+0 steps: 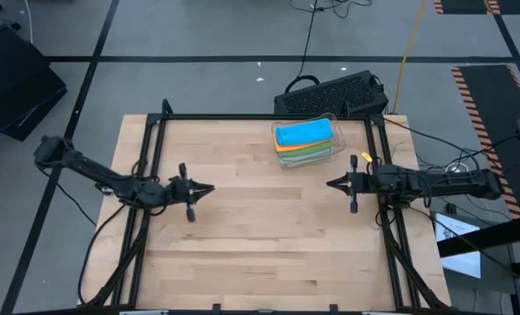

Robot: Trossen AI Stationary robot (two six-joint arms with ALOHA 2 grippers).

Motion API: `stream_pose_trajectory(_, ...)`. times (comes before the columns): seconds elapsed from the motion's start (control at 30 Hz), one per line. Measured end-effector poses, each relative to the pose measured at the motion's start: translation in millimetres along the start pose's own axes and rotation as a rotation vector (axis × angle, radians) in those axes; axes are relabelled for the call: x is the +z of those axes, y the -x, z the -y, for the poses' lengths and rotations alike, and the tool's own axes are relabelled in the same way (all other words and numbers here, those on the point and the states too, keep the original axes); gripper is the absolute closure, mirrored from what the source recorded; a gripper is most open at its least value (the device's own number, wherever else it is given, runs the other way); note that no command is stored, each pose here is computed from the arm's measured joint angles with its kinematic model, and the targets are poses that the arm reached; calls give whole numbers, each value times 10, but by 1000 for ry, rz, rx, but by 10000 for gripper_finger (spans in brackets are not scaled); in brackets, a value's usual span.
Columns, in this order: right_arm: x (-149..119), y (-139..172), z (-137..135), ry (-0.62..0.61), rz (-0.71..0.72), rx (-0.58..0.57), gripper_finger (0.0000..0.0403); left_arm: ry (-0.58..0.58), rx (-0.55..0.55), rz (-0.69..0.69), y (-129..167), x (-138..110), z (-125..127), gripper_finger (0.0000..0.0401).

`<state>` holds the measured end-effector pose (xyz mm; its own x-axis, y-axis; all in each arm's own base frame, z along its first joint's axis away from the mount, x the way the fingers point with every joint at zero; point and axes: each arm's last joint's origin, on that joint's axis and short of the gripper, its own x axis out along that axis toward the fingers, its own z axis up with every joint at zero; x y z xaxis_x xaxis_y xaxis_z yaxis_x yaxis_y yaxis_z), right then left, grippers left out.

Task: Fold microfiber towels
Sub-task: Return to Home Position

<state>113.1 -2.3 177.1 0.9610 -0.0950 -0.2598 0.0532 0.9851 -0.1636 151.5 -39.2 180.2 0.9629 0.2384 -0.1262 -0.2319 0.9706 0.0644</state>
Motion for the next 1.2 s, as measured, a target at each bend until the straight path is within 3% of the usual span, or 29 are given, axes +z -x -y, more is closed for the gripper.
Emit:
stream_pose_trajectory(0.27, -66, 46, -12, -1, 50, 19, 403, 18, -92, 89, 106, -207, -205, 371)
stream_pose_trajectory(0.5, -160, 76, -23, 4, 93, 12, 403, -47, -209, 143, 135, -167, -262, 371)
stream_pose_trajectory(0.87, -190, 125, -23, 19, 189, -1, 403, -50, -214, 151, 179, -158, -309, 371)
stream_pose_trajectory(0.97, -105, 139, -11, 20, 298, -14, 403, -48, -215, 150, 186, -158, -311, 371)
stream_pose_trajectory(1.2, -107, 139, -13, 32, 298, -2, 403, -39, -224, 153, 196, -154, -308, 371)
